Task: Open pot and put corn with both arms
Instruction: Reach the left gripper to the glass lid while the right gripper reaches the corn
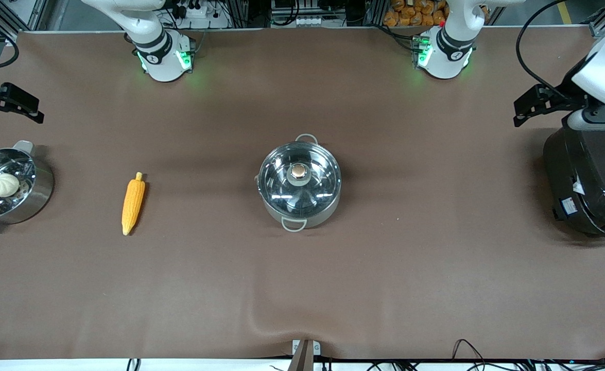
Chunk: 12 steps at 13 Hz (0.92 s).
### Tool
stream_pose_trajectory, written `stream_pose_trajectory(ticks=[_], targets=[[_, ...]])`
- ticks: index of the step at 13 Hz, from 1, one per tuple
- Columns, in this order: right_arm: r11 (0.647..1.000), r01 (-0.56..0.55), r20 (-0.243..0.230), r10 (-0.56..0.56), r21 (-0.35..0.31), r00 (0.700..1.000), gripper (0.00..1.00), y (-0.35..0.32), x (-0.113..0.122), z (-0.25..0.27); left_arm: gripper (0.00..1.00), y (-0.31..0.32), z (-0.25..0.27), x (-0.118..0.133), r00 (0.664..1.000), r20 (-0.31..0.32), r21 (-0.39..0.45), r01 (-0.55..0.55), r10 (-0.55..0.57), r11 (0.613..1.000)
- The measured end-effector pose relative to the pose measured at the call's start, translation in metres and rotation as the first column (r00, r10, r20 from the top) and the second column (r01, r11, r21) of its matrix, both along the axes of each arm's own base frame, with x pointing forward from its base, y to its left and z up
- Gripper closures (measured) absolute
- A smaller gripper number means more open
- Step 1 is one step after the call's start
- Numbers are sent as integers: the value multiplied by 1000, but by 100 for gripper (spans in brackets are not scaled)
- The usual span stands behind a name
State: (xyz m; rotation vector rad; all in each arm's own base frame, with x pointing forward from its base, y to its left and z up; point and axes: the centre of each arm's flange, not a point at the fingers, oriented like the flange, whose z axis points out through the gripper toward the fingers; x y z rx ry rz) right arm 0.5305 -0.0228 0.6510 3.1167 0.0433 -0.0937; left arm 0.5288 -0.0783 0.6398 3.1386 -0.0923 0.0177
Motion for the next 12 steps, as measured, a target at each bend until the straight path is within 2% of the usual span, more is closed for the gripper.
stream_pose_trajectory(ticks=[5, 7, 10, 12], targets=[[1000, 0, -12, 0, -1, 1000, 0, 0, 3, -5, 0, -2, 7, 1, 1000, 17, -4, 3, -3, 1000], [1000, 1, -40, -1, 1, 999, 0, -2, 8, -18, 0, -16, 1, 11, 1000, 15, -48, 18, -18, 999], [1000, 3, -101, -2, 8, 995, 0, -5, 34, -66, 0, -89, -34, 41, 1000, 9, -96, -3, 4, 995], [1000, 1, -114, 1, 18, 993, 0, -5, 57, -112, 0, -159, -63, 50, 999, -13, -99, -45, 44, 994]])
